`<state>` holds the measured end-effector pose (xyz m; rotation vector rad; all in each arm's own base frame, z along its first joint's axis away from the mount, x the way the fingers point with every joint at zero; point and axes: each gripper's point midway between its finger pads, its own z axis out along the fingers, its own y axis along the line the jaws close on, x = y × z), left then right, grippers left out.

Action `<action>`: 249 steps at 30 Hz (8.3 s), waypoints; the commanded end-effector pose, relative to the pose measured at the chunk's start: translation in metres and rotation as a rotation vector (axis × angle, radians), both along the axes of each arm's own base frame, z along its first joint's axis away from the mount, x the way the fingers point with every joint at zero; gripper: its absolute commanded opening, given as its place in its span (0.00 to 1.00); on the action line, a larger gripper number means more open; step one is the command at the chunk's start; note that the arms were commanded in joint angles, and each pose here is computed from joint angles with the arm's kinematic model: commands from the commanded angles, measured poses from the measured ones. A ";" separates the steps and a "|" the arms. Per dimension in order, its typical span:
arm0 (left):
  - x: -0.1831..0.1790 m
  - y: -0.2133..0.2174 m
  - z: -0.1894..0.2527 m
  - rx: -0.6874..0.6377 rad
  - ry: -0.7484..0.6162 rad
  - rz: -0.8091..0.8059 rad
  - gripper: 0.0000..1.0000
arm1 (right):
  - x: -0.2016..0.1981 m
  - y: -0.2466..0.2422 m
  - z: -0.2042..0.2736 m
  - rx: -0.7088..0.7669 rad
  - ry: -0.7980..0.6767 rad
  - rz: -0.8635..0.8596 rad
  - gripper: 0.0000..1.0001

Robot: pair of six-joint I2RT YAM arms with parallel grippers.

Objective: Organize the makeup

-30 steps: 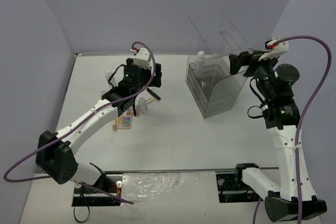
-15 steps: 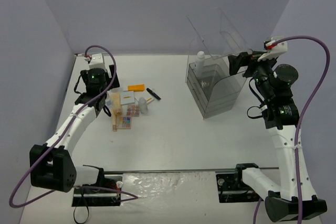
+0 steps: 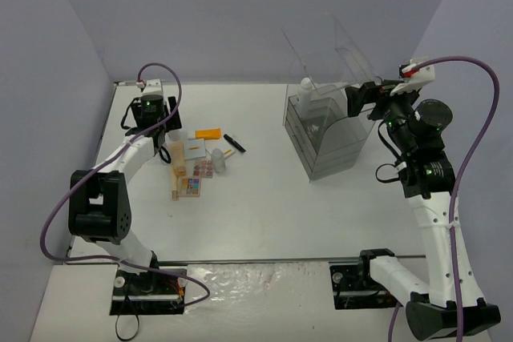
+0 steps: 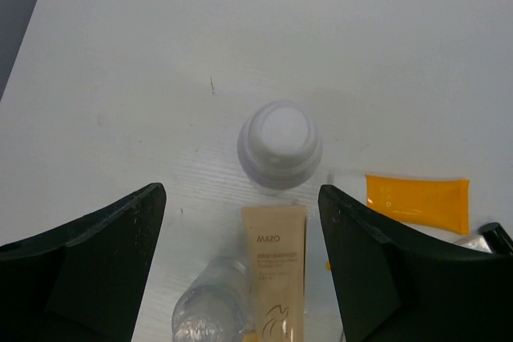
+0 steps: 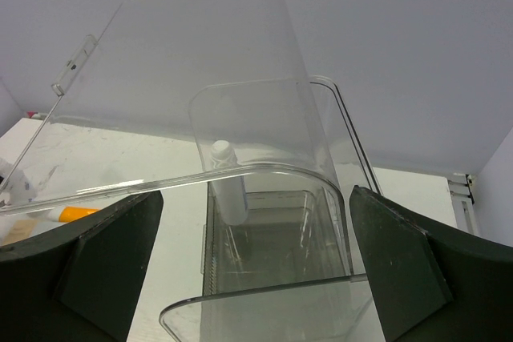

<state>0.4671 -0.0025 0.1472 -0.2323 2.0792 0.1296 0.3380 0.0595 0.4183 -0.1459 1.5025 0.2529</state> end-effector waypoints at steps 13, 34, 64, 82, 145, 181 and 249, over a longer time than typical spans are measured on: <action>0.054 -0.019 0.039 -0.017 -0.173 -0.108 0.63 | -0.004 -0.001 0.043 0.005 -0.152 -0.011 1.00; 0.066 -0.033 0.060 -0.020 -0.266 -0.193 0.00 | -0.005 0.000 0.046 0.009 -0.157 -0.005 1.00; -0.033 -0.322 0.237 -0.172 -0.520 -0.921 0.00 | -0.002 0.001 0.043 0.016 -0.147 0.002 1.00; -0.056 -0.409 0.261 -0.236 -0.636 -1.016 0.00 | -0.002 0.003 0.050 0.024 -0.156 0.008 1.00; -0.073 -0.405 0.289 -0.275 -0.764 -0.956 0.00 | 0.001 -0.010 0.071 0.097 -0.207 -0.071 0.87; -0.083 -0.405 0.320 -0.258 -0.791 -0.977 0.00 | 0.022 -0.002 0.045 -0.090 -0.227 0.017 0.17; -0.007 -0.420 0.259 -0.238 -0.719 -0.919 0.00 | 0.030 -0.006 0.029 0.100 -0.126 0.022 0.00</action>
